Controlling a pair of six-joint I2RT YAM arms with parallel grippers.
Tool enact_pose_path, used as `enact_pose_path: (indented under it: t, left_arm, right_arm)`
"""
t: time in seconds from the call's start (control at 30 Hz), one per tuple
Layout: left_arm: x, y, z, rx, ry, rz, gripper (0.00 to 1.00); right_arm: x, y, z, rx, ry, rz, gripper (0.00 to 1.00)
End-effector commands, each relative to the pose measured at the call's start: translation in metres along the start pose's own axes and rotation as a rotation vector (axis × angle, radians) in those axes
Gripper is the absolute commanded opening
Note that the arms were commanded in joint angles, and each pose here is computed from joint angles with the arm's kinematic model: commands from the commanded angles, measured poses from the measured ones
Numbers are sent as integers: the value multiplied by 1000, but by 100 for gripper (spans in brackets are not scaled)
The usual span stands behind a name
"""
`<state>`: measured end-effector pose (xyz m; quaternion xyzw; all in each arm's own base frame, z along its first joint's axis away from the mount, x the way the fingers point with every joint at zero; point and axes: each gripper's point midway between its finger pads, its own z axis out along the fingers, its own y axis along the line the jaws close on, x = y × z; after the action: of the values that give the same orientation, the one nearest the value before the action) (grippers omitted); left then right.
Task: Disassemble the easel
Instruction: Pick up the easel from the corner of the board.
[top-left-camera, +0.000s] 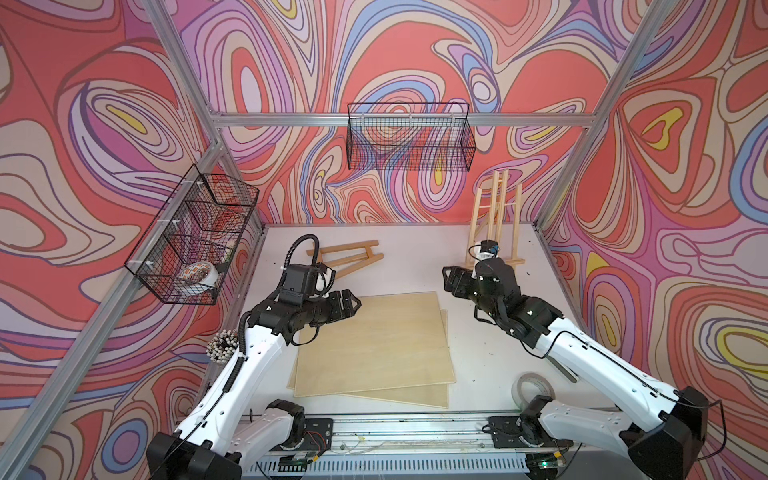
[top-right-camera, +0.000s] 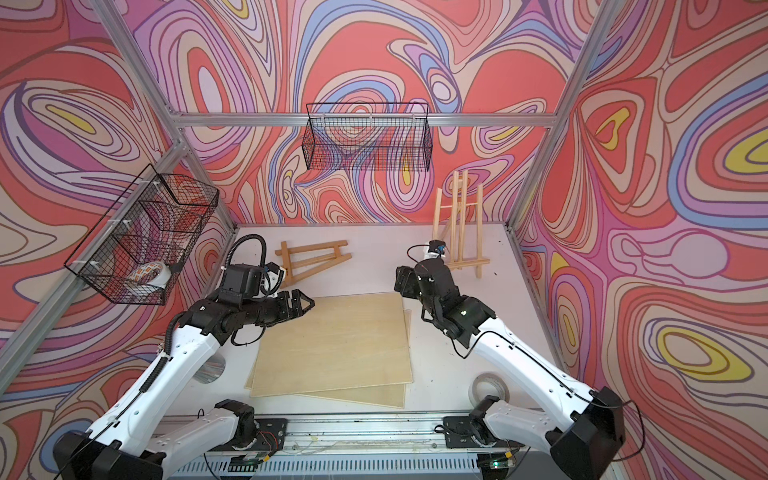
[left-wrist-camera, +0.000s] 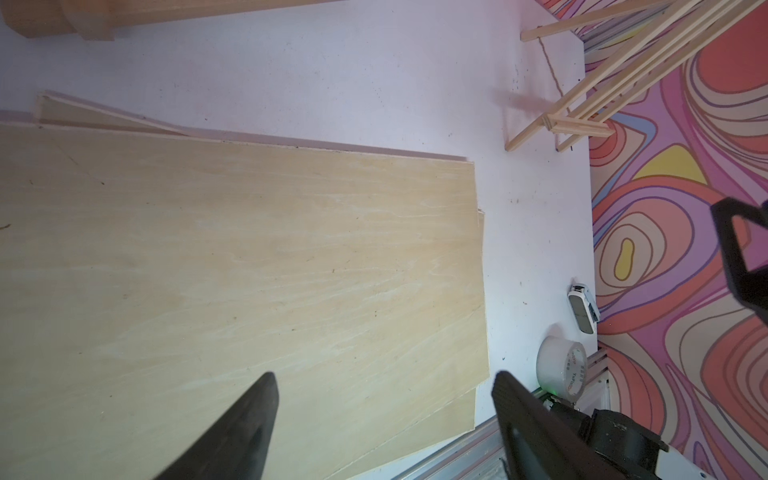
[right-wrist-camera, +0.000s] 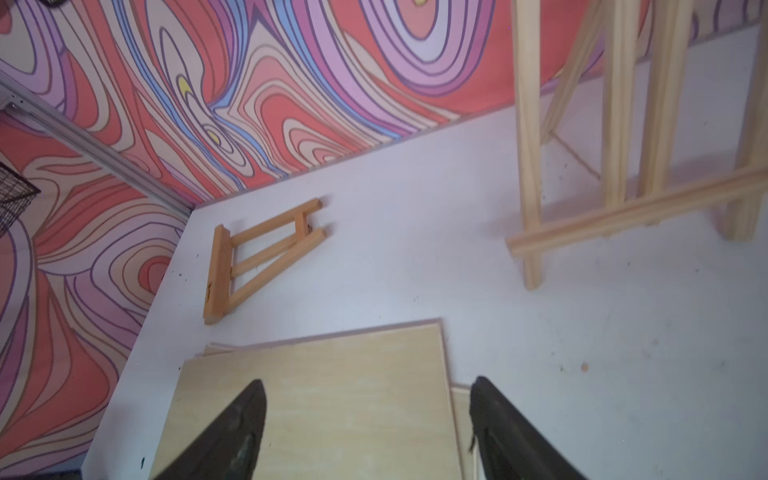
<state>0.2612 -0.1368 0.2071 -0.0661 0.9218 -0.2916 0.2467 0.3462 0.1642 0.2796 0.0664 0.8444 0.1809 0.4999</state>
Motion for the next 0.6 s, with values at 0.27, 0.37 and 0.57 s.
enact_pose_path:
  t: [0.27,0.37,0.57]
  left_arm:
    - [-5,-9,-16,32,-79,37,100]
    - [-6,-9,-18,25,-87,42,100]
    - [-8,-9,-21,24,-102,53,100]
  right_arm:
    - [-95,-57,89,20,-46,-117,74]
    - [-100,-70,120,51,-30,-134,72]
    - [-92,-85,173,52,16,-157,62]
